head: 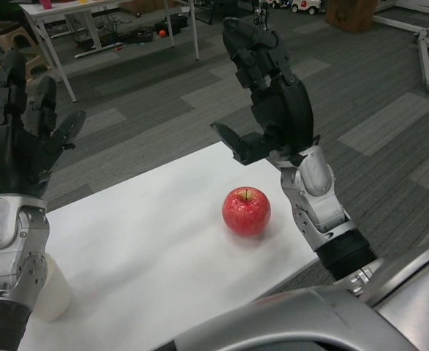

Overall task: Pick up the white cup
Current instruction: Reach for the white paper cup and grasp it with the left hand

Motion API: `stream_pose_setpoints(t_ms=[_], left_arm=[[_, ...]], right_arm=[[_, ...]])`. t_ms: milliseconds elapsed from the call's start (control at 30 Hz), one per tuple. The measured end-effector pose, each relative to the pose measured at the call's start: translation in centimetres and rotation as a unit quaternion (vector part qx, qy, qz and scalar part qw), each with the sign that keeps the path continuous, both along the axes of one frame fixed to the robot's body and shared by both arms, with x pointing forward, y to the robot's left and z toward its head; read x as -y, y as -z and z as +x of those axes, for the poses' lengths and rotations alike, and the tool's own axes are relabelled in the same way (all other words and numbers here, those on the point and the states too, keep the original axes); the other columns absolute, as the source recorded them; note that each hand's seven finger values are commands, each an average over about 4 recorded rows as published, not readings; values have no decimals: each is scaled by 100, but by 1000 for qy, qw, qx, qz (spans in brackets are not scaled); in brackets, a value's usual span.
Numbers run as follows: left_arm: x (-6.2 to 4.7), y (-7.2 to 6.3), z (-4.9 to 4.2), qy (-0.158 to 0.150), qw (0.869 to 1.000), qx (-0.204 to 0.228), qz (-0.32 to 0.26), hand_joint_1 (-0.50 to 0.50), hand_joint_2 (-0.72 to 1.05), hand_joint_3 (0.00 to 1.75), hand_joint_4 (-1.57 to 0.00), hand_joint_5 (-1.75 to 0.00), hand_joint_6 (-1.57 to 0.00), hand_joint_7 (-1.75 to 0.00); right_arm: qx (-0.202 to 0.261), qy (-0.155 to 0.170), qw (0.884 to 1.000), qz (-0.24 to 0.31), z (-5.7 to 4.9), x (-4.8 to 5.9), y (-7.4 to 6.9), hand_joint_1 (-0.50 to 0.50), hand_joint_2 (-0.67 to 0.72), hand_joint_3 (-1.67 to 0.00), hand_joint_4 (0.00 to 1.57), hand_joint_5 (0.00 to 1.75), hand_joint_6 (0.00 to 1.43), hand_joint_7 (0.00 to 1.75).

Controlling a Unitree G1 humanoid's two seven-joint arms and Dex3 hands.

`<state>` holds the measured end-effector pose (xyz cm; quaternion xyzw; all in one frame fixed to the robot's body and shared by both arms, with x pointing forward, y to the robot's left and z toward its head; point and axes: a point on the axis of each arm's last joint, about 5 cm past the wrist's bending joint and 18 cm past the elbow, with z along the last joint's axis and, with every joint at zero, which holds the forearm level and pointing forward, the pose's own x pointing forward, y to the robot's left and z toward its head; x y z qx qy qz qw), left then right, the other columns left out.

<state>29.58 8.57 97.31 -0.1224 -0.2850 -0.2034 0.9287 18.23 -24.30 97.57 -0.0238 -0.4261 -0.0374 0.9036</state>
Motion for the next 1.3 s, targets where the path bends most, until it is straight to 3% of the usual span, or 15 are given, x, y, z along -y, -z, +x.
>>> stream_pose_setpoints(t_ms=[300,433,733,1033,1300], left_arm=[[-12,-15,0,-3,1000,3,-3,-50,105,9,0,-21,0,-21],[-40,-79,-57,-7,1000,23,-6,-50,105,9,0,-31,0,-21],[-258,-130,-249,-57,998,-1,23,-50,105,9,0,-31,0,-21],[-472,-87,-407,-99,994,-32,33,-50,105,9,0,-31,0,-21],[-670,3,-557,-129,989,-58,50,-50,105,9,0,-31,0,-21]], right_arm=[[-4,5,1000,-11,-49,36,-6,-42,-29,-119,0,10,0,63],[5,8,1000,-14,-95,41,-40,-42,-29,-119,0,10,0,68],[5,13,1000,-25,-177,61,-63,-42,-29,-119,0,10,0,70],[-26,35,999,-33,-262,149,-2,-41,-29,-127,0,10,0,70],[-52,58,996,-35,-350,237,66,-38,-22,-119,0,10,0,70]])
